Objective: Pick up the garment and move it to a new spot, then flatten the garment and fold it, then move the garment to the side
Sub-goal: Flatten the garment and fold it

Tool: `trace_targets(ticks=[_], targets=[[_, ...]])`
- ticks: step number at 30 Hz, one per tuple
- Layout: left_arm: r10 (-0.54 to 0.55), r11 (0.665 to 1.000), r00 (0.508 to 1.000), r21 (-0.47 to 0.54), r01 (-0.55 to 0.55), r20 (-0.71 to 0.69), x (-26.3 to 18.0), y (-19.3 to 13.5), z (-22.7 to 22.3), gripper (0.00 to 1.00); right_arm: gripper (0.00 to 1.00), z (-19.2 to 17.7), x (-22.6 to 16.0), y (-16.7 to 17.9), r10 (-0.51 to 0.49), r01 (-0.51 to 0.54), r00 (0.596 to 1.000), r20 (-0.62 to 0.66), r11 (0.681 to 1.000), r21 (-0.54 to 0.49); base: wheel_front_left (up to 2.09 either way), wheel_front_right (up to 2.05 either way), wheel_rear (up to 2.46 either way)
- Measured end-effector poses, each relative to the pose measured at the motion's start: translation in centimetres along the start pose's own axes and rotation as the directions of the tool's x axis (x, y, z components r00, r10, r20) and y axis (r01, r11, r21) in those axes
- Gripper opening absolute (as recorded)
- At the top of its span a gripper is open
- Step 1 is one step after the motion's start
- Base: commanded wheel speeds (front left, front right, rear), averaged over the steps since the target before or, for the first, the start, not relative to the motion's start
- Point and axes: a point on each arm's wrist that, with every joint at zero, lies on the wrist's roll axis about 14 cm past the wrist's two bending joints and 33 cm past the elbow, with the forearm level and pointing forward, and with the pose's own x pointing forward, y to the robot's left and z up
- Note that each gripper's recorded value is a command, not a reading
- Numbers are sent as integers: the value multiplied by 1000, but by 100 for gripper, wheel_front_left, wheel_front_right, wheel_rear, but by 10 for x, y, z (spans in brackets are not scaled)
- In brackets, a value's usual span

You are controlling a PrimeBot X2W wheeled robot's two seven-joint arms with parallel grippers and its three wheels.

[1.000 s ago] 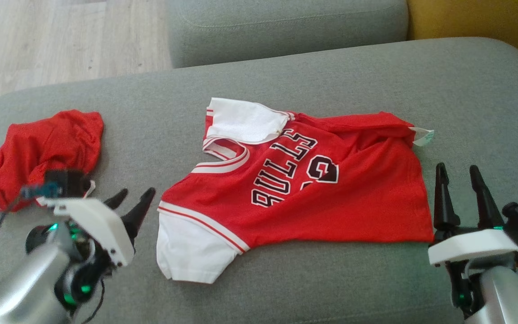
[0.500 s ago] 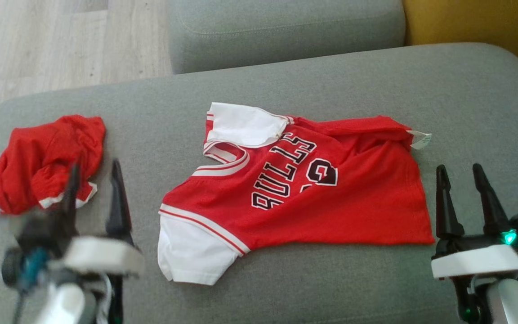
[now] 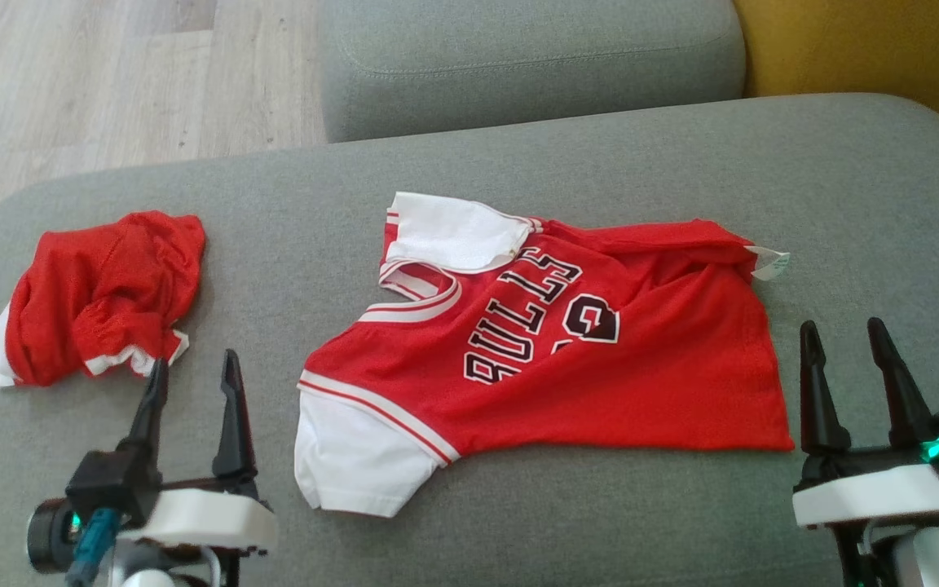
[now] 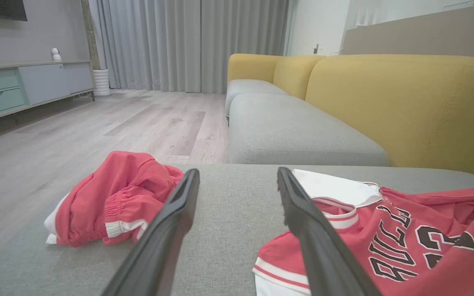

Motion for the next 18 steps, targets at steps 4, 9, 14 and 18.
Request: trace_targets(ticks=[4, 9, 14, 18], targets=[[4, 1000, 1000, 10, -4, 7, 1, 5, 1, 100, 100, 0, 0, 0, 1, -1, 1000, -1, 1000, -4, 0, 0, 0], [-14, 1000, 1000, -8, 14, -11, 1, 0, -6, 100, 100, -13, -3, -4, -11, 11, 999, -43, 1000, -2, 0, 0, 0], [-58, 997, 978, -68, 45, -202, -10, -6, -50, 100, 100, -60, -12, -24, -49, 51, 955, -294, 999, -1, 0, 0, 0], [-95, 994, 901, -84, 65, -422, -26, -6, -85, 100, 100, -89, -15, -31, -50, 59, 870, -490, 998, 3, 0, 0, 0]])
